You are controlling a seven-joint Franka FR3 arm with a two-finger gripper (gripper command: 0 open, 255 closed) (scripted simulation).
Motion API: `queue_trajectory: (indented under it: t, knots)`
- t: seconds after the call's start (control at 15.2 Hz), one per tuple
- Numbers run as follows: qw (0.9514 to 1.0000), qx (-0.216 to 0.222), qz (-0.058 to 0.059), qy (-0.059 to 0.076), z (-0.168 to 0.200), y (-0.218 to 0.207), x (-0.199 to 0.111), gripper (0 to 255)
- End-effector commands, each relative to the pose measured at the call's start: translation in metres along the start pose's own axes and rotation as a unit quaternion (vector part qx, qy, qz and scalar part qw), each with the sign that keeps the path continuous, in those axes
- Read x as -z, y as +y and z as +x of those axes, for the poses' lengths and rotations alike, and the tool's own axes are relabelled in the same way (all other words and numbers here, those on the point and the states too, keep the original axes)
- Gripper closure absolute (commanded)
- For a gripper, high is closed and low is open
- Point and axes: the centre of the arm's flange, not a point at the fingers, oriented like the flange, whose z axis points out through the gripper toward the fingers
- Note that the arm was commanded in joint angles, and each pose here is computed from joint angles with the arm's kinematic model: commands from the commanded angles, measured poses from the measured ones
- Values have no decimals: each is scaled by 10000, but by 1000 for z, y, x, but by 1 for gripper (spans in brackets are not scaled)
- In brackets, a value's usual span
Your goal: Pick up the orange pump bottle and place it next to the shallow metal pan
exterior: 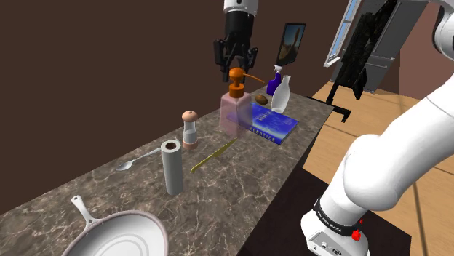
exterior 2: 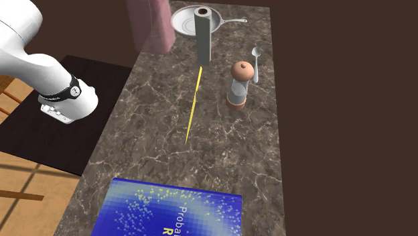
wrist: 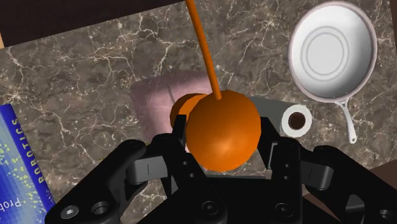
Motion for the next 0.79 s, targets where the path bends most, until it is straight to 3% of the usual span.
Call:
queue_trajectory:
  t: [0.0,0.73]
  knots:
    - [10000,-5,-3,-1,-23,-17,-1,255]
    - [10000,-5,-3,-1,-146,-95,-2,255]
